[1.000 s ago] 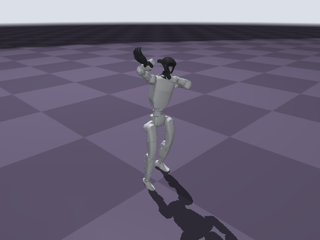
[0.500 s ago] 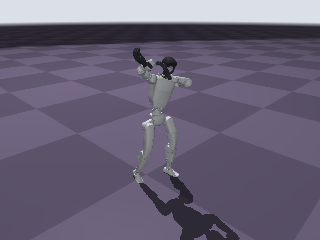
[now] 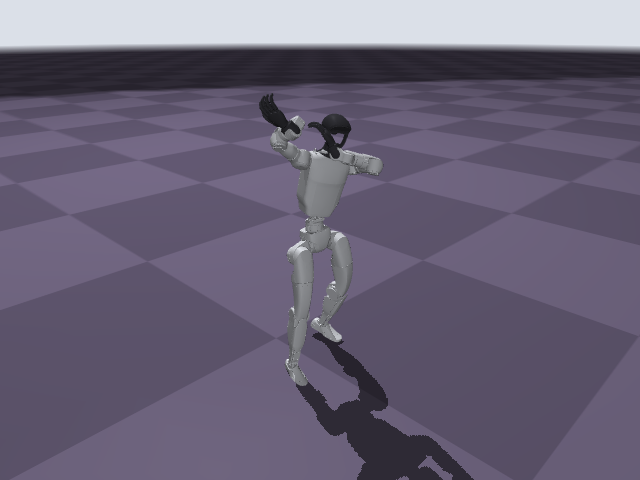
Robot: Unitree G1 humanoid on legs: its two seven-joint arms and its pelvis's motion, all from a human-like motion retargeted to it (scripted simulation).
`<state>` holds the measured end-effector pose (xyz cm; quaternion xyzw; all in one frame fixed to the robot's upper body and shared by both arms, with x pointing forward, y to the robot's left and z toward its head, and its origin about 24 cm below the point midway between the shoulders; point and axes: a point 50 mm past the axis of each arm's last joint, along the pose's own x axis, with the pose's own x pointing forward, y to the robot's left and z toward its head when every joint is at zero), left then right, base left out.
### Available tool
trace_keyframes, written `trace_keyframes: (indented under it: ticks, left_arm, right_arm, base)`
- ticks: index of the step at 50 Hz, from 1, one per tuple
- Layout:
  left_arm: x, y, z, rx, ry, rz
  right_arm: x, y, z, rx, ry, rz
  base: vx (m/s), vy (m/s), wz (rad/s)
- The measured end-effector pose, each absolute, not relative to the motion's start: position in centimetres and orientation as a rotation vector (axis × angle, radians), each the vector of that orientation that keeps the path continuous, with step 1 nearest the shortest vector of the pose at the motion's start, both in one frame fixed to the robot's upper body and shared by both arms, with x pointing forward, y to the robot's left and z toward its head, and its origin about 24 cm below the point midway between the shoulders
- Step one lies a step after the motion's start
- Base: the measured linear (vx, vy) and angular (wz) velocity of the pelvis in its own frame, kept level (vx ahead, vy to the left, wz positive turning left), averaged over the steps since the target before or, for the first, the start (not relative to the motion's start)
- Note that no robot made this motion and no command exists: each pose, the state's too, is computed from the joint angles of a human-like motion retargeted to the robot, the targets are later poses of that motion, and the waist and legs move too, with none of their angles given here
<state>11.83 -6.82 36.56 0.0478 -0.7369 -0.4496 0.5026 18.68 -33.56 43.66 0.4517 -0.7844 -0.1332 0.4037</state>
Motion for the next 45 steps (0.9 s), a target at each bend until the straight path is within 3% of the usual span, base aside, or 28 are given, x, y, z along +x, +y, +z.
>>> trace_keyframes:
  ticks: [18, 32, 45]
  left_arm:
    - [11.7, -8.1, 35.9, 0.117, -1.640, -1.246]
    - [12.5, -8.5, 35.8, 0.170, -1.647, -1.198]
    - [12.2, -8.1, 36.3, 0.158, -1.684, -1.199]
  right_arm:
    - [18.7, -35.0, 42.7, 1.093, -1.998, -0.442]
    - [19.2, -35.6, 41.3, 1.039, -1.957, -0.495]
    - [19.0, -35.1, 42.0, 1.070, -1.966, -0.449]
  base:
    - [0.32, 0.00, -0.12]
    - [0.29, 0.21, 0.10]
    - [0.33, -0.10, -0.01]
